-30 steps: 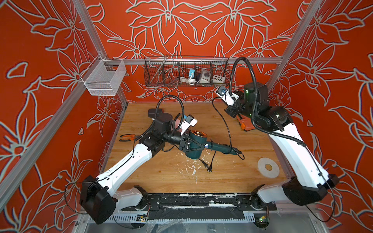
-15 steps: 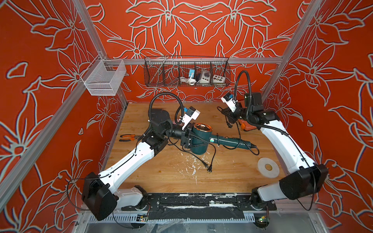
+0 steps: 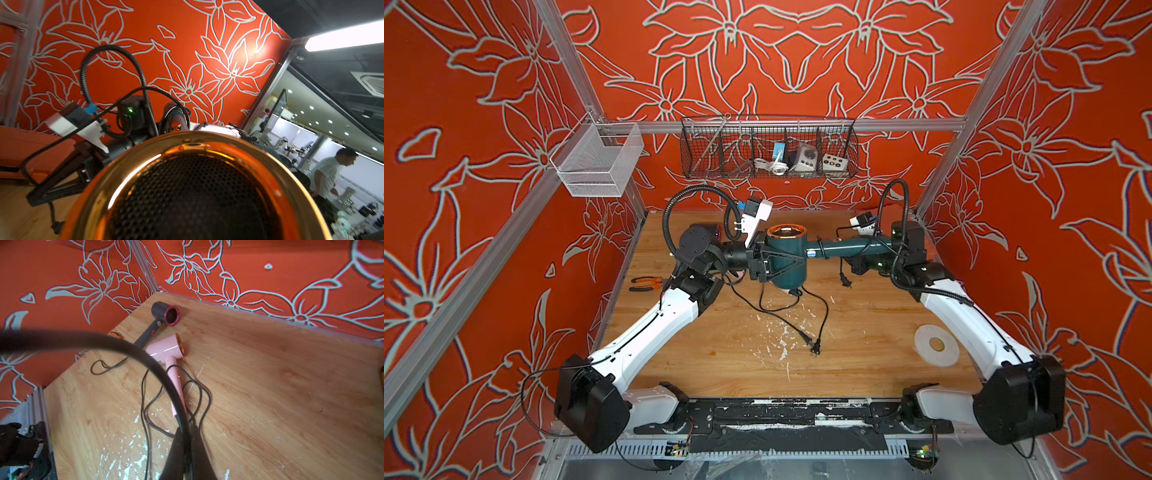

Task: Wrap the cord around the hair dryer
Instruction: Wrap the power cord around the hair dryer.

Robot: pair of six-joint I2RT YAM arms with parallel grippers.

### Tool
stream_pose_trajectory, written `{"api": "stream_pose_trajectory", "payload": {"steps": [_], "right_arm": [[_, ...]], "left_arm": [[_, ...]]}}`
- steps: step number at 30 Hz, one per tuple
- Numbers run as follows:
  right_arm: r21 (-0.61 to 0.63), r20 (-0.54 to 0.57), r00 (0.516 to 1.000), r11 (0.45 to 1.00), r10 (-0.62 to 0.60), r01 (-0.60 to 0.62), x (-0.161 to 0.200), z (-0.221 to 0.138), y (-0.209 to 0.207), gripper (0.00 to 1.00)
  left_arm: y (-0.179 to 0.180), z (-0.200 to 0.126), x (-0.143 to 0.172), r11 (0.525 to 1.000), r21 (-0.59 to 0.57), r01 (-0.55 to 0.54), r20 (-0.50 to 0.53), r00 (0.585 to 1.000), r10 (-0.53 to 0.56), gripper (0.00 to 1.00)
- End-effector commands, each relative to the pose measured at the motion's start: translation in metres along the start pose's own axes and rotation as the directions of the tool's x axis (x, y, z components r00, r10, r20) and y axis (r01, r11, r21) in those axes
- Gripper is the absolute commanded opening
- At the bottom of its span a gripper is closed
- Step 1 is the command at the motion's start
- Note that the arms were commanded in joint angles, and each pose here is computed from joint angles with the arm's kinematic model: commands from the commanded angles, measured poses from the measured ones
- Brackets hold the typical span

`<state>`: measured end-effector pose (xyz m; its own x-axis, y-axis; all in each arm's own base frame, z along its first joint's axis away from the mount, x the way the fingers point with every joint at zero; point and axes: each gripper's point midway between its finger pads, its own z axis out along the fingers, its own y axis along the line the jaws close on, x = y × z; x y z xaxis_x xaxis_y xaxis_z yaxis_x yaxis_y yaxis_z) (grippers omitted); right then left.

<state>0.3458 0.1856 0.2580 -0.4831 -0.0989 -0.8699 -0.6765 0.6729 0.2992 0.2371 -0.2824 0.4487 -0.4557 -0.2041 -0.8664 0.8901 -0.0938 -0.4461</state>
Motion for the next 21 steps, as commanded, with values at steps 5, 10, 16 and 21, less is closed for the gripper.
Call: {"api": "stream_pose_trajectory", "payload": {"steps": [5, 10, 16, 21], "right_arm": [[-0.061, 0.018, 0.999, 0.997, 0.044, -0.043, 0.018, -0.005, 0.033, 0.00], [-0.075, -0.083, 0.996, 0.997, 0.015, -0.022, 0.056, 0.000, 0.059, 0.00], [-0.093, -0.170, 0.985, 0.996, -0.026, 0.010, 0.094, 0.004, 0.083, 0.00], [-0.118, -0.242, 0.969, 0.993, -0.056, 0.028, 0.122, 0.007, 0.099, 0.00]], "left_arm": [[0.014, -0.014, -0.046, 0.996, -0.071, -0.045, 0.196, 0.979, 0.058, 0.00], [0.029, -0.021, -0.062, 0.996, -0.087, -0.015, 0.260, 0.965, 0.037, 0.00], [0.042, -0.021, -0.070, 0.996, -0.092, 0.006, 0.284, 0.958, 0.020, 0.00], [0.049, -0.023, -0.071, 0.994, -0.108, 0.015, 0.292, 0.956, 0.017, 0.00]]}}
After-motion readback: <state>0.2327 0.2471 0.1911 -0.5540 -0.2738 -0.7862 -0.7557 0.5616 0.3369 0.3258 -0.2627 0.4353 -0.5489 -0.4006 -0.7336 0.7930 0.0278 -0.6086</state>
